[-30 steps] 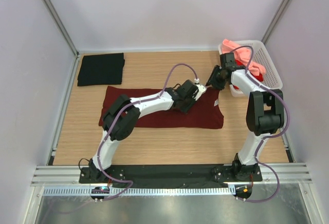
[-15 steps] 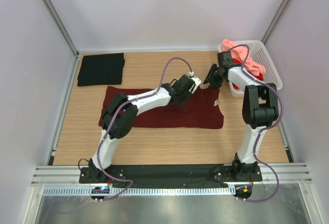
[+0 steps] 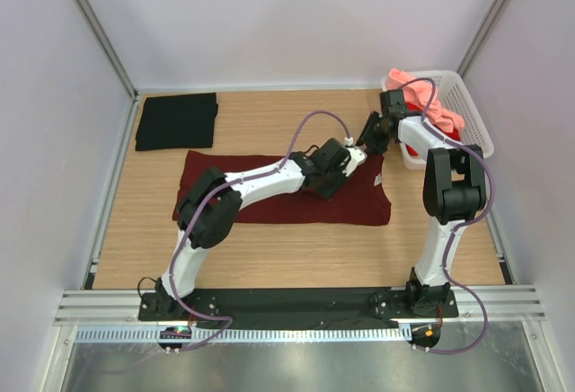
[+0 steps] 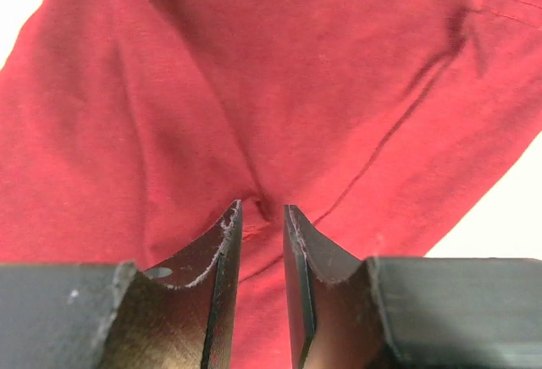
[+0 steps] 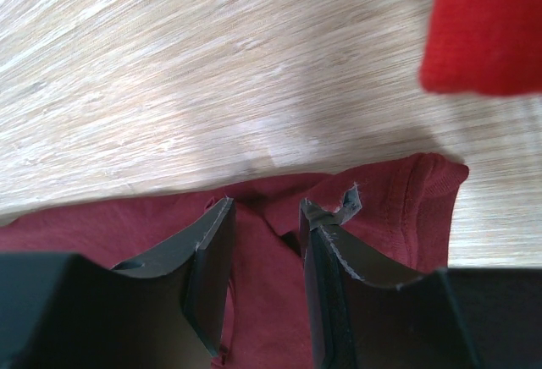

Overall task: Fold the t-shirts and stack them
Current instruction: Fold the tshirt

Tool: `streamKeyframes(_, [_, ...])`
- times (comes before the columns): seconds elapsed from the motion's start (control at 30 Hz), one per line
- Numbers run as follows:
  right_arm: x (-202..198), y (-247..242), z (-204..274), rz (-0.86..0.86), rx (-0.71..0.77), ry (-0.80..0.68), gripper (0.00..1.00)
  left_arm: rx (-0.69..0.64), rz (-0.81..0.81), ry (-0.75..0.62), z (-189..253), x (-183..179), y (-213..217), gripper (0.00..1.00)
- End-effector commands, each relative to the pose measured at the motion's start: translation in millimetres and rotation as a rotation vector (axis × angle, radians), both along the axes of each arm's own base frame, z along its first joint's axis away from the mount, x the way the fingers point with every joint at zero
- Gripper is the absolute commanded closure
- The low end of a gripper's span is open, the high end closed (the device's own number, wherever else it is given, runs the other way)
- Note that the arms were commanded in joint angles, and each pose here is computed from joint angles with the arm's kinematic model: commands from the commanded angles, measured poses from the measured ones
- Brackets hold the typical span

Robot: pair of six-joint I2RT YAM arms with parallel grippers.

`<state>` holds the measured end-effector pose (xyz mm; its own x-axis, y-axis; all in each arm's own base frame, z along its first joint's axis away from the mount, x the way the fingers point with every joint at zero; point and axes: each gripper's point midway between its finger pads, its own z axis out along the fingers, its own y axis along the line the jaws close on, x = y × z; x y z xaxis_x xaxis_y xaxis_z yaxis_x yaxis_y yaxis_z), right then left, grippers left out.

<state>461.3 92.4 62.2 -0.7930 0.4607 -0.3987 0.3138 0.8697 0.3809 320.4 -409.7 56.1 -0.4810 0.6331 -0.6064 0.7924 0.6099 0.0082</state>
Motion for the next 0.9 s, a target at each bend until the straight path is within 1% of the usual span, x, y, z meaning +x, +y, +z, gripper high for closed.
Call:
streamKeyframes(0.0, [9.8, 1.6, 24.3, 0.0, 0.003, -0.067, 0.57, -0.042, -0.016, -0.034, 27.2, 5.3, -6.9, 0.73])
streamKeyframes(0.5, [8.3, -0.3, 24.3, 0.004, -0.01, -0.067, 0.57, -0.006, -0.018, -0.01, 3.1, 7.6, -9.1, 0.8])
streamKeyframes(0.87, [9.0, -0.4, 21.5, 0.001, -0.01, -0.062, 0.57, 0.007, -0.022, -0.002, -2.8, 6.1, -7.3, 0.79])
